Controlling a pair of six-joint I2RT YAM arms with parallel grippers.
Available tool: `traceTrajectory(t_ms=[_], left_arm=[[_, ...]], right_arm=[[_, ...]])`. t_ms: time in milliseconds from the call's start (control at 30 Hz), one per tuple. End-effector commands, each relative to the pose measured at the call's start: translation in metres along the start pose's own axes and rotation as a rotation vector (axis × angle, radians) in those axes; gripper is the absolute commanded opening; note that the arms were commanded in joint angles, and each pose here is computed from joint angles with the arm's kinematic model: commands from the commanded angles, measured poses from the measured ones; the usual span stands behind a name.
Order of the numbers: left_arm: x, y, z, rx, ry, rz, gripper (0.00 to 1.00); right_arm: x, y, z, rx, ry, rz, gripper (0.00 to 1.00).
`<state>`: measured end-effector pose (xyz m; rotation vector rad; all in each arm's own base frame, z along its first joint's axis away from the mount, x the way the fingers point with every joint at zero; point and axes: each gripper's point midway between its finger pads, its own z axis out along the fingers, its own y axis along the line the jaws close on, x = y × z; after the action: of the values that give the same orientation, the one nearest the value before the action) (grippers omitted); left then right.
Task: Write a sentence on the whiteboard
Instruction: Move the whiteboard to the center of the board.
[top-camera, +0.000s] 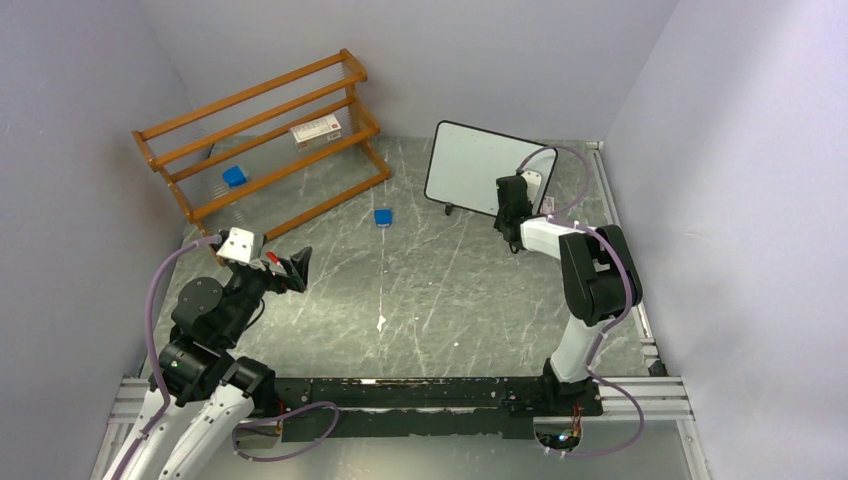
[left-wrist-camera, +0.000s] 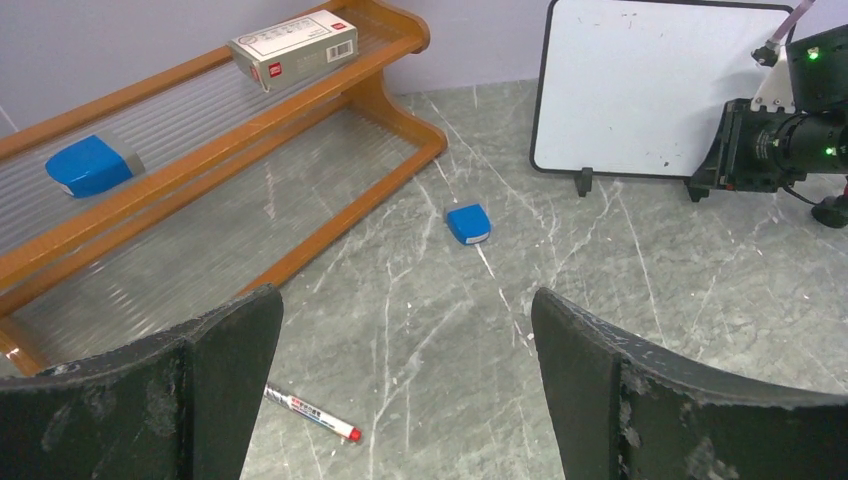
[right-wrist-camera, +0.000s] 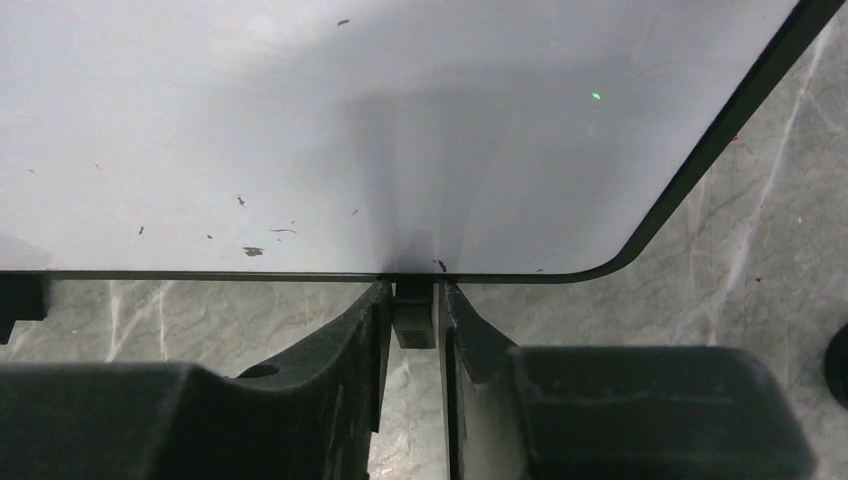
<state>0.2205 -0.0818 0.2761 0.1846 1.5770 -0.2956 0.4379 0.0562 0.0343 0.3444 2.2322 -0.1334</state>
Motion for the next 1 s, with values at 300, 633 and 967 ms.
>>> traceTrajectory(t_ms=[300,633,967], left_arm=[[-0.006,-0.007,0.002,0.04,-0.033,0.011,0.98],[-0.01,-0.005,-0.002,0.031,-0.049,0.007,0.98],[-0.013,-0.004,-0.006,0.029,-0.062,0.002,0.98]], right_arm=[[0.012,0.002,-0.006,-0.063,0.057,-0.042,0.0],[0.047,0.026,-0.049,-0.166,0.089,-0.165,0.0],[0.085,0.043,-0.102,-0.296,0.128,-0.218,0.0]])
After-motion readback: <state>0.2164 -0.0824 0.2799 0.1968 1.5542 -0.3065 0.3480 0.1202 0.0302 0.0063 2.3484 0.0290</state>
